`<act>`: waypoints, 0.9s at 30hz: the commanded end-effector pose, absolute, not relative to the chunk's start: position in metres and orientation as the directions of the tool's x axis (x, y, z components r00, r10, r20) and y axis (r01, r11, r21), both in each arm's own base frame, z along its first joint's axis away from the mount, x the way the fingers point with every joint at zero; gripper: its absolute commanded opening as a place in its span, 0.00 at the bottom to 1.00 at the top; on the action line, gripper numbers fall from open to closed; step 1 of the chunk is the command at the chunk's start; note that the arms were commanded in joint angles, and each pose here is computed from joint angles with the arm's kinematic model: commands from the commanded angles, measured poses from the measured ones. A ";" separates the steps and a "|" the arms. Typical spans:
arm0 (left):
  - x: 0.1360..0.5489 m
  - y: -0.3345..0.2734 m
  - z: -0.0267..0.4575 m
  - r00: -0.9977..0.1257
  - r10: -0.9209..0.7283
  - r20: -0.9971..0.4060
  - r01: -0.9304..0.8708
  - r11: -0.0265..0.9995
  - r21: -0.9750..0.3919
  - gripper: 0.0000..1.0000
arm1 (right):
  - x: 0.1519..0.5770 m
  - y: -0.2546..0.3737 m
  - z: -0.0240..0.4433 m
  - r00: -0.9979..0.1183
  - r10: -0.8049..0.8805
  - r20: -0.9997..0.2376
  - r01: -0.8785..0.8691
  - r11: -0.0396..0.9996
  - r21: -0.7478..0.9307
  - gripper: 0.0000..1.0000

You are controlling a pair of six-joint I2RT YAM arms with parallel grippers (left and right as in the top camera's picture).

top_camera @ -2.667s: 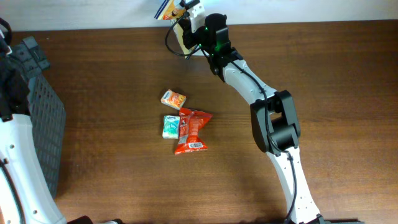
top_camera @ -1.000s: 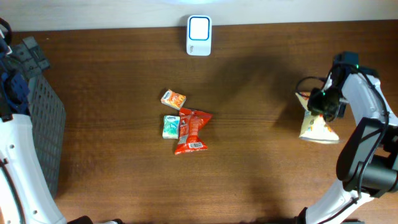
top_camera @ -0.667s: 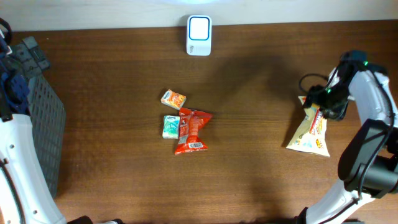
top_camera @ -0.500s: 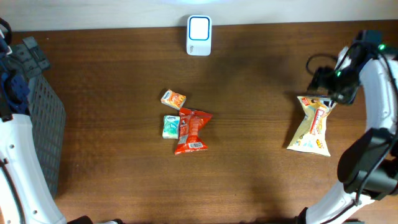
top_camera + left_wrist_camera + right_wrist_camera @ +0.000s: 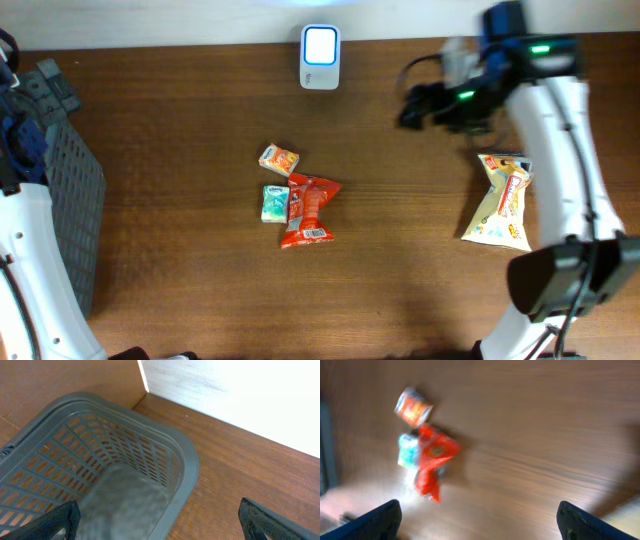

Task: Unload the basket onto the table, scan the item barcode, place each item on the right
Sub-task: 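Move the right gripper to the red chip bag and grasp it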

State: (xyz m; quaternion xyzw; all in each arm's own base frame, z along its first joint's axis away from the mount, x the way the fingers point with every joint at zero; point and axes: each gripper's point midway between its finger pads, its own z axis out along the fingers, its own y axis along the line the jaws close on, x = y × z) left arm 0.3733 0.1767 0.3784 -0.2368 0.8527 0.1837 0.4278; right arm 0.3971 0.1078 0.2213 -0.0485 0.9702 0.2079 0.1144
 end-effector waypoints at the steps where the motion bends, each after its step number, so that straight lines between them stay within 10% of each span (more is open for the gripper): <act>1: 0.373 0.178 0.379 -0.525 -0.240 -0.817 -0.560 0.819 0.120 0.99 | 0.377 0.166 0.167 -0.972 -0.194 -0.136 -0.234 0.874 0.426 0.99; 14: 0.373 0.178 0.379 -0.525 -0.240 -0.817 -0.561 0.819 0.119 0.99 | 0.336 0.271 0.042 -0.956 -0.247 -0.156 -0.290 0.740 0.607 0.93; 27: 0.373 0.178 0.379 -0.525 -0.240 -0.817 -0.560 0.819 0.120 0.99 | 0.343 0.275 0.024 -0.976 -0.136 -0.173 -0.216 0.736 0.642 0.78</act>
